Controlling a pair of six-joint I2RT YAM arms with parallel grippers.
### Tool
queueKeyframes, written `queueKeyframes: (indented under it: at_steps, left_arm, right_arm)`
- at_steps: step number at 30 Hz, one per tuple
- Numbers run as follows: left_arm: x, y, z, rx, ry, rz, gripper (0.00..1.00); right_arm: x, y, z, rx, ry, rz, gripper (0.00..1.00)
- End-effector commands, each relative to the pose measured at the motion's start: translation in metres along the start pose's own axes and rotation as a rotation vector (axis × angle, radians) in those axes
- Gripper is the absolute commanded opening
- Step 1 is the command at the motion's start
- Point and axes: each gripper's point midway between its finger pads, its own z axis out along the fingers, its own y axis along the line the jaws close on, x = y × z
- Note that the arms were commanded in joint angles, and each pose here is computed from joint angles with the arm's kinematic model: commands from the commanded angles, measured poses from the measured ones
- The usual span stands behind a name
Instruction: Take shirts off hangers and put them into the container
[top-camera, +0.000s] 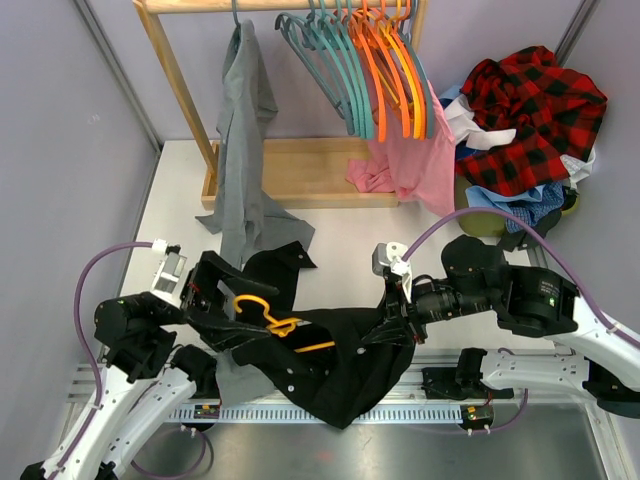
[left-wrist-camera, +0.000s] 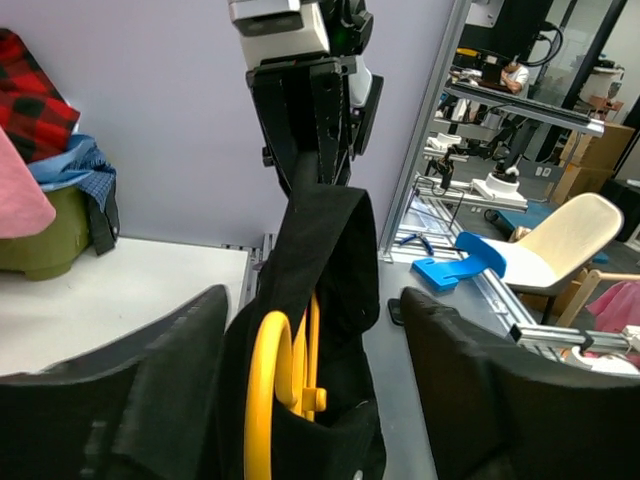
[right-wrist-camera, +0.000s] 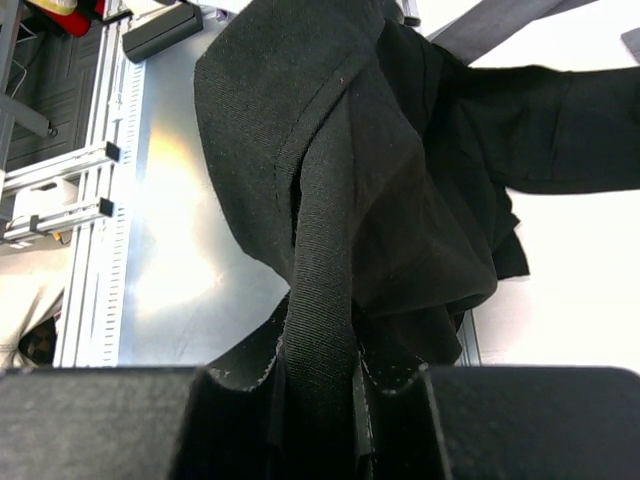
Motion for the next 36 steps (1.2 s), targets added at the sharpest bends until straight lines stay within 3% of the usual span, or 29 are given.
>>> queueKeyframes:
  at_steps: [1,2,4,9,10,12,15,18,24,27,30,31,36]
  left_arm:
    - [-0.005,-0.005,0.0,0.0,0.02,0.023,0.67]
    - [-0.003,-0.004,-0.001,-0.007,0.025,0.015,0.57]
    - [-0.004,-0.005,-0.001,-0.011,0.025,0.023,0.48]
    - [-0.004,-0.008,-0.002,-0.002,0.025,0.038,0.1]
    - [-0.005,-0.008,-0.002,-0.005,0.019,0.042,0.07]
    - [-0.007,-0.008,-0.002,-0.01,0.013,0.045,0.01]
    - [-0.02,-0.008,-0.004,-0.073,-0.008,0.077,0.0]
    - [-0.044,-0.006,-0.01,-0.204,-0.017,0.157,0.0]
    - [-0.081,-0.006,-0.035,-0.435,-0.041,0.34,0.0]
    - [-0.088,-0.013,-0.038,-0.448,-0.043,0.362,0.0]
    - [-0.088,-0.014,-0.042,-0.467,-0.031,0.366,0.0]
    - [-0.085,-0.012,-0.044,-0.482,-0.019,0.364,0.0]
    - [-0.069,-0.001,-0.057,-0.555,0.059,0.348,0.0]
  right_arm:
    - [-0.03,0.009,-0.005,-0.024,-0.13,-0.07,0.0]
    - [-0.031,0.008,-0.005,-0.021,-0.136,-0.074,0.0]
    - [-0.033,0.008,-0.005,-0.019,-0.143,-0.072,0.0]
    - [-0.032,0.006,0.0,-0.021,-0.133,-0.056,0.0]
    - [-0.031,0.006,0.002,-0.022,-0.129,-0.054,0.0]
    - [-0.03,0.004,0.003,-0.015,-0.124,-0.05,0.05]
    - [-0.025,-0.002,0.008,0.003,-0.101,-0.045,0.46]
    - [-0.018,-0.008,0.013,0.021,-0.079,-0.041,0.64]
    - [-0.008,-0.018,0.017,0.058,-0.07,-0.04,0.7]
    - [-0.006,-0.022,0.019,0.076,-0.068,-0.038,0.64]
    - [-0.009,-0.031,0.017,0.129,-0.091,-0.032,0.25]
    - [-0.013,-0.041,0.014,0.194,-0.115,-0.027,0.0]
    - [-0.038,-0.075,-0.022,0.456,-0.288,0.03,0.0]
